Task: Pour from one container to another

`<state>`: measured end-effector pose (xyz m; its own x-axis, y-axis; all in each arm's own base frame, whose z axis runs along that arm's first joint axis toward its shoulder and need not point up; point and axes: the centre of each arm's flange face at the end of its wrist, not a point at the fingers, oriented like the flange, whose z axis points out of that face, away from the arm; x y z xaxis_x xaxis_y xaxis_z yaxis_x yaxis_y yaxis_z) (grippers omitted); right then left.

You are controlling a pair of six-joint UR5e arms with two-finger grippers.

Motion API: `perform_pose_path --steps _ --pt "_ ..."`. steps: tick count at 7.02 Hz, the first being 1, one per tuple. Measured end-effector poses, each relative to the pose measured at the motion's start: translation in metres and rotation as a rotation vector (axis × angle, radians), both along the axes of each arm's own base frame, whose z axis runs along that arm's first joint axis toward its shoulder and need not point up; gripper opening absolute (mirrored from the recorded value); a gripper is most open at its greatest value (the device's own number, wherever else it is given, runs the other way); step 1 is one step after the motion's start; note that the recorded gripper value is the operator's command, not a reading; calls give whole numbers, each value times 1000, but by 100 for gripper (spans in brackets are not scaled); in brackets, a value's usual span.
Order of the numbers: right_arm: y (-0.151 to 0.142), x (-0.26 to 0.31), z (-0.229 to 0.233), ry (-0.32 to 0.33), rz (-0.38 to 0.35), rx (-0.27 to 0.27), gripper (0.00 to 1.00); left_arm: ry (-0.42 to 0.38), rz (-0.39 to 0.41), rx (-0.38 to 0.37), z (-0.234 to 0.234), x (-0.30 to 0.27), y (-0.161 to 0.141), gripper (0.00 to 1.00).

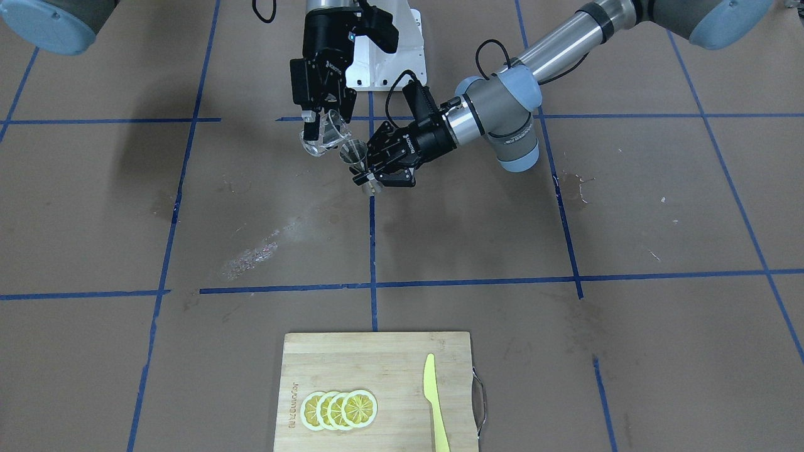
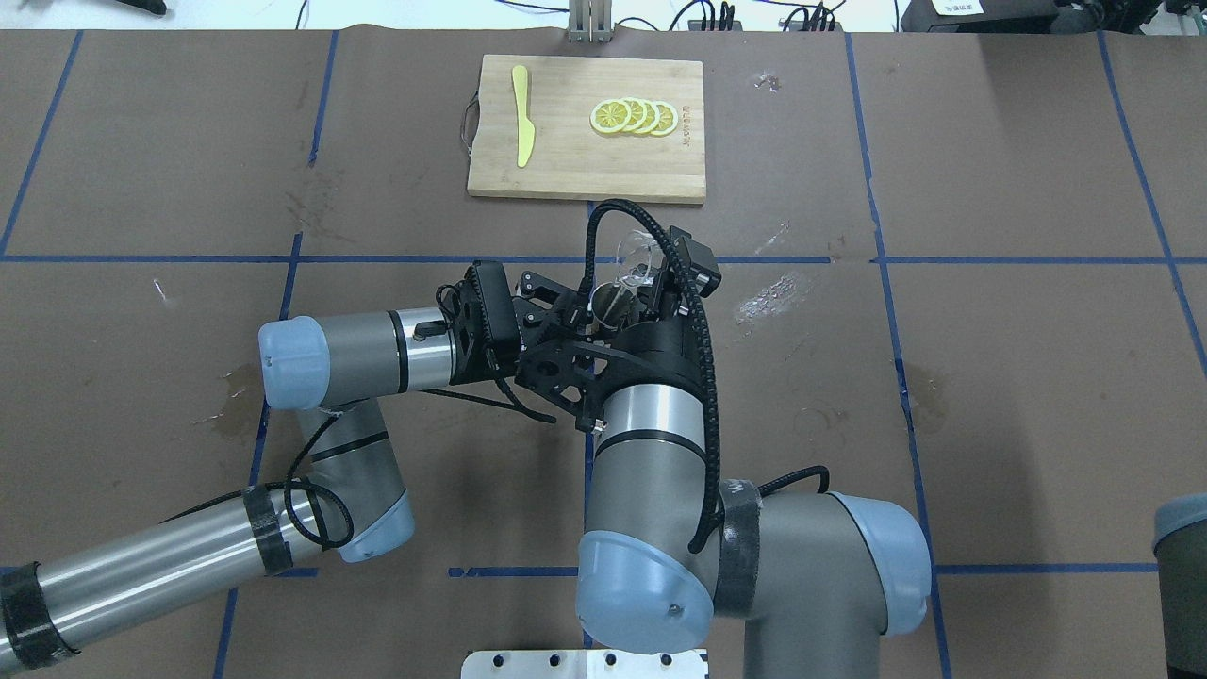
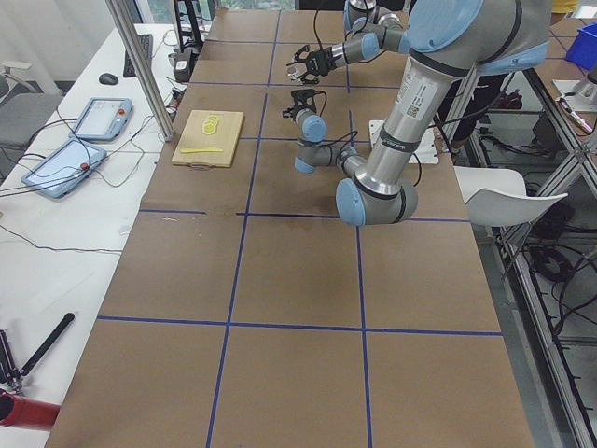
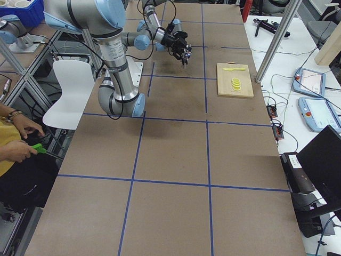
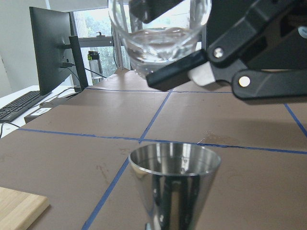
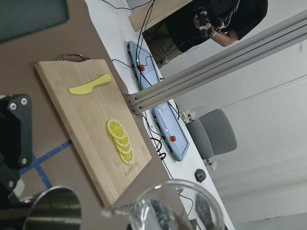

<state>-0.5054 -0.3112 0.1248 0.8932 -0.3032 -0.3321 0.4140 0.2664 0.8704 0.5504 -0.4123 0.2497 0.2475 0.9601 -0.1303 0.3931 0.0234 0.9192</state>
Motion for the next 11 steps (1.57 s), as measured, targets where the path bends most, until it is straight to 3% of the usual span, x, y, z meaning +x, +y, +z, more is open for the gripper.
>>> perform_pose_path --steps 11 --pt "3 -5 1 257 -47 62 0 2 0 1 -2 0 0 0"
